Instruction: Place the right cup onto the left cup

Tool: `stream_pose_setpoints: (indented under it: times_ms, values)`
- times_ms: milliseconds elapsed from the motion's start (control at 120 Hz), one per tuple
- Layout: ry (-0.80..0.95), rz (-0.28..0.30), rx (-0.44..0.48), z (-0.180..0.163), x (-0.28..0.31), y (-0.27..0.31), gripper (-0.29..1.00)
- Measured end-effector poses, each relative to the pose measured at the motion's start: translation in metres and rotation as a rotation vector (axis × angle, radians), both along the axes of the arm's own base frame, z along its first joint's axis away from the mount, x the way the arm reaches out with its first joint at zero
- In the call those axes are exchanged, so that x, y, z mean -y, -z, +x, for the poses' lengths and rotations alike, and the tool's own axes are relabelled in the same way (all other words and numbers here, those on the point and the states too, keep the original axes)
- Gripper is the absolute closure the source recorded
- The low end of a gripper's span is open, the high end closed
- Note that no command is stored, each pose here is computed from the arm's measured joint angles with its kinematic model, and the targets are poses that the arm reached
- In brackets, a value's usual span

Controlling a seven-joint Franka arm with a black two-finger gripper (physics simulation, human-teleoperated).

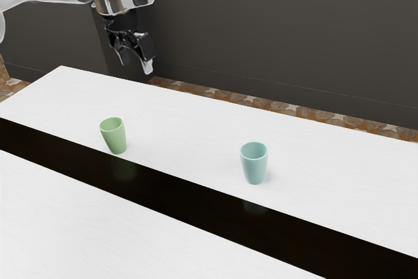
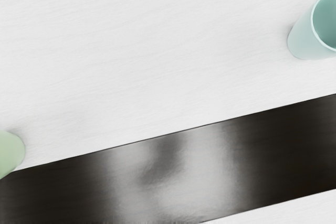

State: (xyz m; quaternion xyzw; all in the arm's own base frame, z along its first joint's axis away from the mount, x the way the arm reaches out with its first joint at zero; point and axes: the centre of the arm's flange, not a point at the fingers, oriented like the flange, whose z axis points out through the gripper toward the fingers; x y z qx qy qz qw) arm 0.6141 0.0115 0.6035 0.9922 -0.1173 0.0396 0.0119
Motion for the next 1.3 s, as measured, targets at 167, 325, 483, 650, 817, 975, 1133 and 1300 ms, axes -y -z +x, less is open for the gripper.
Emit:
stream_pose_setpoints:
  times_ms: [167, 325, 483, 650, 817, 975, 1133, 1300]
  values:
    - [-0.001, -0.001, -0.001, 0.001, 0.000, 0.001, 0.00]
    - [0.013, -0.008, -0.017, 0.002, 0.009, 0.009, 0.00]
    - [0.097, -0.022, -0.045, 0.009, 0.068, 0.027, 0.00]
    - [0.095, -0.048, -0.087, 0.035, 0.116, 0.062, 0.00]
    - [0.052, -0.069, -0.090, 0.064, 0.165, 0.087, 0.00]
    - [0.000, -0.068, -0.128, 0.081, 0.200, 0.137, 0.00]
    - [-0.060, -0.036, -0.138, 0.090, 0.207, 0.180, 0.00]
    - [-0.121, -0.030, -0.141, 0.099, 0.208, 0.212, 0.00]
